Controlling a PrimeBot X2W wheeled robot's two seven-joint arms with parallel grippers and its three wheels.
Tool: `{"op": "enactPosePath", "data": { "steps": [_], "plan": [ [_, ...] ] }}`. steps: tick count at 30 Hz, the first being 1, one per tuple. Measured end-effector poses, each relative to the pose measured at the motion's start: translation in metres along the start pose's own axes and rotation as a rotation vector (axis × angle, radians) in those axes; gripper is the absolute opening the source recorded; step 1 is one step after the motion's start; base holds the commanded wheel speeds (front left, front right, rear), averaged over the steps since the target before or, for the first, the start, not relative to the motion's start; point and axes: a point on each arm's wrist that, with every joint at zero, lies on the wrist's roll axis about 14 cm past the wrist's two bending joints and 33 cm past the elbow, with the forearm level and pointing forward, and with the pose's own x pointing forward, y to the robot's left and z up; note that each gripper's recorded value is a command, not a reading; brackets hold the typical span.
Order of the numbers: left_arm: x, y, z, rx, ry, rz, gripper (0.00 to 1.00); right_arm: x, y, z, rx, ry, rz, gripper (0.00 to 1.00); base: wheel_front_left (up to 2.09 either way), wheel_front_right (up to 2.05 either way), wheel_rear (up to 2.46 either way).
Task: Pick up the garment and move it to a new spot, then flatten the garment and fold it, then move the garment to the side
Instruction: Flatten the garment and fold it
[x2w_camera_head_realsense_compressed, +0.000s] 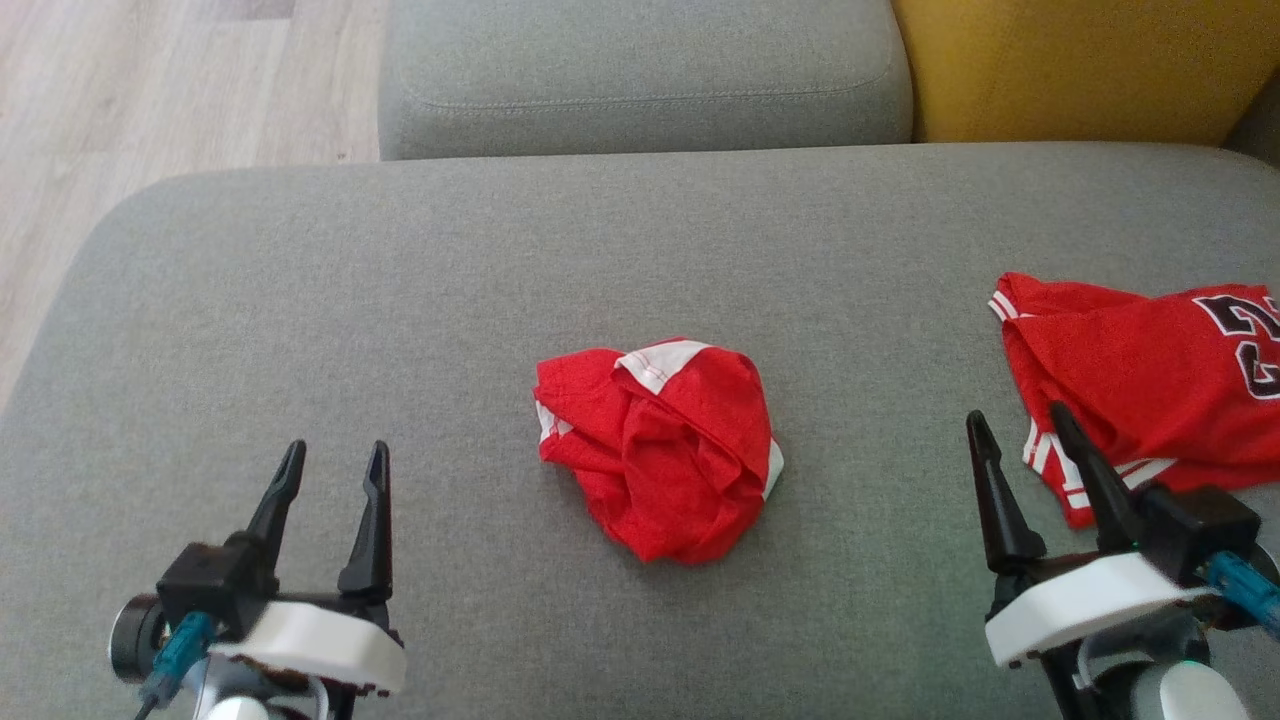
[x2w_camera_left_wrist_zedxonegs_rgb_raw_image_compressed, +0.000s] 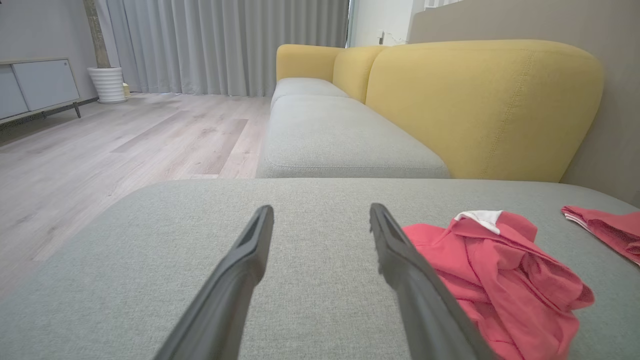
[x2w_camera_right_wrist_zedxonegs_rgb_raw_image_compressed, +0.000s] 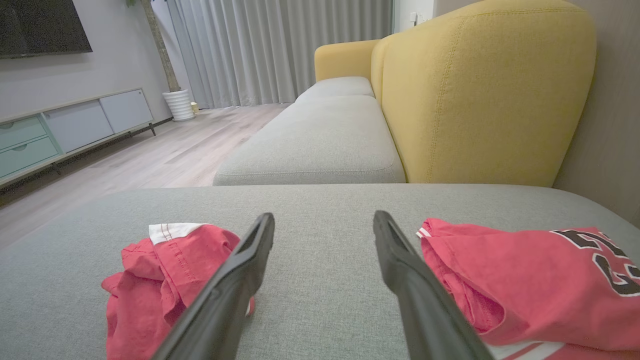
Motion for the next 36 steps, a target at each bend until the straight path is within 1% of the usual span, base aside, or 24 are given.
{"op": "enactPosePath", "data": {
  "steps": [5, 7, 10, 14, 15, 18, 20, 24, 25, 26, 27, 30, 32, 36],
  "plan": [
    [0.0, 0.001, -0.002, 0.004, 0.008, 0.004, 1.0, 0.002, 0.002, -0.004, -0.001, 0.019, 0.008, 1.0, 0.0, 0.0, 0.0],
    [0.0, 0.002, -0.004, 0.005, 0.015, 0.008, 1.0, 0.005, 0.011, -0.011, -0.005, 0.048, 0.035, 1.0, 0.0, 0.0, 0.0],
    [0.004, 0.004, -0.007, 0.006, 0.024, 0.01, 1.0, 0.013, 0.039, -0.03, -0.019, 0.115, 0.12, 1.0, 0.0, 0.0, 0.0],
    [0.011, 0.007, -0.009, 0.007, 0.03, 0.018, 1.0, 0.03, 0.089, -0.049, -0.05, 0.186, 0.285, 1.0, 0.0, 0.0, 0.0],
    [0.011, 0.007, -0.009, 0.007, 0.03, 0.018, 1.0, 0.03, 0.089, -0.049, -0.05, 0.186, 0.285, 1.0, 0.0, 0.0, 0.0],
    [0.017, 0.01, -0.009, 0.009, 0.024, 0.026, 1.0, 0.04, 0.118, -0.061, -0.084, 0.225, 0.39, 1.0, 0.0, 0.0, 0.0],
    [0.018, 0.014, -0.011, 0.011, 0.028, 0.037, 1.0, 0.046, 0.126, -0.069, -0.103, 0.246, 0.423, 1.0, 0.0, 0.0, 0.0],
    [0.017, 0.018, -0.019, 0.006, 0.051, 0.05, 1.0, 0.056, 0.124, -0.092, -0.151, 0.317, 0.439, 1.0, 0.0, 0.0, 0.0],
    [0.017, 0.019, -0.021, 0.006, 0.055, 0.053, 1.0, 0.057, 0.123, -0.097, -0.157, 0.336, 0.439, 0.53, 0.0, 0.0, 0.0],
    [0.017, 0.02, -0.022, 0.007, 0.06, 0.056, 1.0, 0.059, 0.122, -0.101, -0.161, 0.348, 0.439, 0.16, 0.0, 0.0, 0.0],
    [0.018, 0.02, -0.023, 0.007, 0.062, 0.058, 1.0, 0.06, 0.121, -0.104, -0.163, 0.357, 0.439, 0.0, 0.0, 0.0, 0.0],
    [0.023, 0.02, -0.02, 0.006, 0.046, 0.057, 1.0, 0.066, 0.116, -0.105, -0.147, 0.356, 0.423, 0.0, 0.0, 0.0, 0.0],
    [0.025, 0.019, -0.019, 0.006, 0.043, 0.054, 1.0, 0.072, 0.108, -0.1, -0.111, 0.336, 0.392, 0.0, 0.0, 0.0, 0.0],
    [0.027, 0.016, -0.019, 0.002, 0.042, 0.042, 1.0, 0.082, 0.076, -0.088, 0.001, 0.294, 0.276, 0.0, 0.0, 0.0, 0.0]
  ]
}}
